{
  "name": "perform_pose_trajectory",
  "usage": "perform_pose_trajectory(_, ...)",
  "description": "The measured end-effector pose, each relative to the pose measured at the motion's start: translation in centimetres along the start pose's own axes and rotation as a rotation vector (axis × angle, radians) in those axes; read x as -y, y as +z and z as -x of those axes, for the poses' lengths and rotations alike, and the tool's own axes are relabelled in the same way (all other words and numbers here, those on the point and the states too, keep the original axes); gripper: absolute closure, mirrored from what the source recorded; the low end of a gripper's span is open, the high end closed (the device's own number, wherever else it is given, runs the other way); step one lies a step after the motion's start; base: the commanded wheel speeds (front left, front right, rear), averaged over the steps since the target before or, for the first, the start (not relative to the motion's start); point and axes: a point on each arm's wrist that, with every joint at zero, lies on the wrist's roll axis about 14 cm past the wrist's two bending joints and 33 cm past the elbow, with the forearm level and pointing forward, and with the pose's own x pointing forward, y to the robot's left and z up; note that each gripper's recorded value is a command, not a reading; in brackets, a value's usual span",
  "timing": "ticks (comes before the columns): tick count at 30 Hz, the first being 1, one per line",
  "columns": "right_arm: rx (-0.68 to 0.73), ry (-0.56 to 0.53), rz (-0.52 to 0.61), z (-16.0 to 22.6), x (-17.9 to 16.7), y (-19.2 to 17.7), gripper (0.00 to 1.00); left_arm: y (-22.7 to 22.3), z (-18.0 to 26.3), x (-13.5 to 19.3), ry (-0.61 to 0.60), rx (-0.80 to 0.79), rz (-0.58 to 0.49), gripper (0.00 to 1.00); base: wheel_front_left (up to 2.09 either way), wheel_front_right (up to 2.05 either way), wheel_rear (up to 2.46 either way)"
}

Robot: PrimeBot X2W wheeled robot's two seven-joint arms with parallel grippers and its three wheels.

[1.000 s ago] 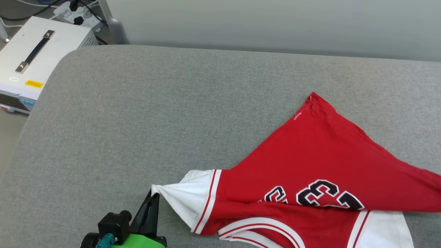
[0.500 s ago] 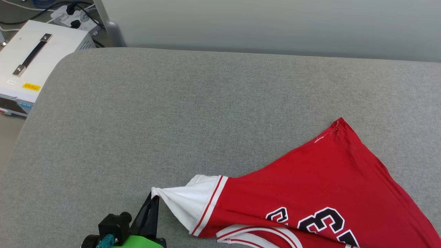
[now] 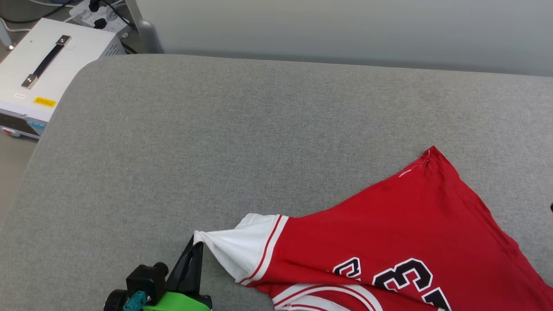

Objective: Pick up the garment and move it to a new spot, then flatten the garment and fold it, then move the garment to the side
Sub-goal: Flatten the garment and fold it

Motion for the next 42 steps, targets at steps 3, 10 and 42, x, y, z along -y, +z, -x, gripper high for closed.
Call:
perform_pose_trajectory(3, 0.070, 0.093, 0.064, -2.3, -3.0, 4.7, 0.00, 0.2, -0.7, 0.1, -0.002, 0.004, -0.001, 1.00, 0.00, 0.00, 0.00)
perform_pose_trajectory(10, -0.229, 0.225, 0.263, -8.5, -6.8, 4.3, 0.00, 0.7, -2.9, 0.4, -0.007, 0.018, 0.005, 1.00, 0.00, 0.00, 0.00)
perform_pose_trajectory(42, -0.616, 0.299, 0.379, -16.7, -8.3, -5.6, 1.00, -0.6, -4.8, -0.8, 0.025, -0.022, 0.004, 1.00, 0.00, 0.00, 0.00)
